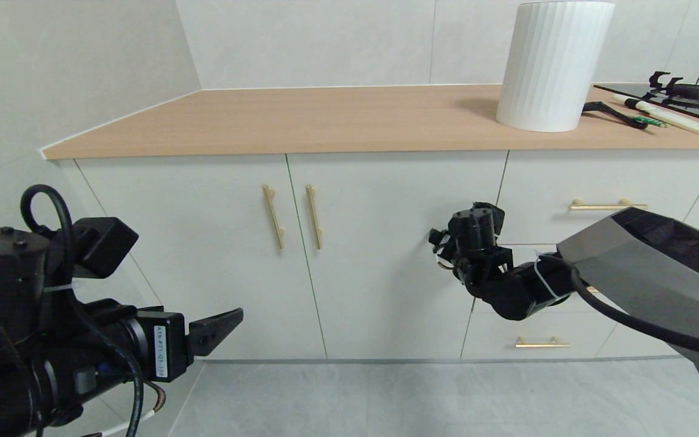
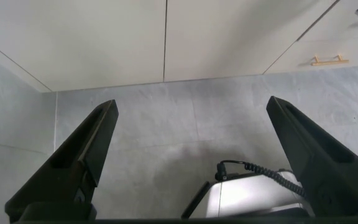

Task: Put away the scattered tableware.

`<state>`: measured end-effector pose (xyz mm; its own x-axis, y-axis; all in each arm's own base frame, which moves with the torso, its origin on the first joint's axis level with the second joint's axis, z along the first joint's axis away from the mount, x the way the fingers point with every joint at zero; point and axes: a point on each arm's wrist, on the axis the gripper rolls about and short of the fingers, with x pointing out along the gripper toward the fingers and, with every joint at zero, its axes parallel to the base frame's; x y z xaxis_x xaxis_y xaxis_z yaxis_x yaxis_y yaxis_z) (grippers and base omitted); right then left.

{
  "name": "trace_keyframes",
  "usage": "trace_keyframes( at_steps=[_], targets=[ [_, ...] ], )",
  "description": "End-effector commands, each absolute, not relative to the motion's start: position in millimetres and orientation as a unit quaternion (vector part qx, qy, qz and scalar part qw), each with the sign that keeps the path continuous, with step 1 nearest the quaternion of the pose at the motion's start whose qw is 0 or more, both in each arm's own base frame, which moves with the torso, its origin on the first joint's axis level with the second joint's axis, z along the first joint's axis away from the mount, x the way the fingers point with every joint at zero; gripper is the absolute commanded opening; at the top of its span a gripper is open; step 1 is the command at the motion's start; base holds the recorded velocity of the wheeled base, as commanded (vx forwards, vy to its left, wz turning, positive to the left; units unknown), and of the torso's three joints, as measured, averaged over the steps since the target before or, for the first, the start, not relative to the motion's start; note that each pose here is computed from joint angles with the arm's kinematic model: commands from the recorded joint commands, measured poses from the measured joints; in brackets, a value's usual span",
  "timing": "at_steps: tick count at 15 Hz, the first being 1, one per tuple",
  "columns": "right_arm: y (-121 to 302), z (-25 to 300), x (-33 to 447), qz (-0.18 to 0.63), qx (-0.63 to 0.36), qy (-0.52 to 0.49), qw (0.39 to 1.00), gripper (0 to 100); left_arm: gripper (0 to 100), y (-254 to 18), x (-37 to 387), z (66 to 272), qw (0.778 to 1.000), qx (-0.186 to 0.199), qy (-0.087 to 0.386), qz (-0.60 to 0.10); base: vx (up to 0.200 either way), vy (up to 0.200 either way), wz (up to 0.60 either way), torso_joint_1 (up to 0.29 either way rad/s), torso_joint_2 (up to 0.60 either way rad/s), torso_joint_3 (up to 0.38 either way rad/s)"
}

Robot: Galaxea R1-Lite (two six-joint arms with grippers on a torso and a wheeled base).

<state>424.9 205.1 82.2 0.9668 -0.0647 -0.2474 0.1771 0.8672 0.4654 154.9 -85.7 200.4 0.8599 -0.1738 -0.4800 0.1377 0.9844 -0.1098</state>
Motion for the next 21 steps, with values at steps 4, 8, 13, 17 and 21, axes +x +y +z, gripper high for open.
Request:
trace_keyframes(
  at_steps=[4,8,13,17,21],
  targets=[
    [208,128,371,0.021,0.247,0.132,0.96,100,100,-83,151,204,0.966,-0.042,0.242,-0.081,0.0,0.0,0.0,0.0,0.0,0.0],
    [174,205,301,0.052,0.24,0.079,0.966,100,100,-69,136,219,0.975,-0.058,0.199,-0.077,0.0,0.0,0.0,0.0,0.0,0.0],
    [99,224,184,0.035,0.185,0.039,0.981,100,100,-33,88,246,0.994,-0.037,0.087,-0.058,0.0,0.0,0.0,0.0,0.0,0.0],
    [32,216,105,-0.038,0.128,-0.033,0.99,100,100,-6,31,232,0.997,-0.056,0.029,-0.052,0.0,0.0,0.0,0.0,0.0,0.0],
    [-3,210,23,-0.071,0.08,-0.07,0.992,100,100,15,-25,214,0.998,-0.056,-0.01,-0.015,0.0,0.0,0.0,0.0,0.0,0.0]
  ],
)
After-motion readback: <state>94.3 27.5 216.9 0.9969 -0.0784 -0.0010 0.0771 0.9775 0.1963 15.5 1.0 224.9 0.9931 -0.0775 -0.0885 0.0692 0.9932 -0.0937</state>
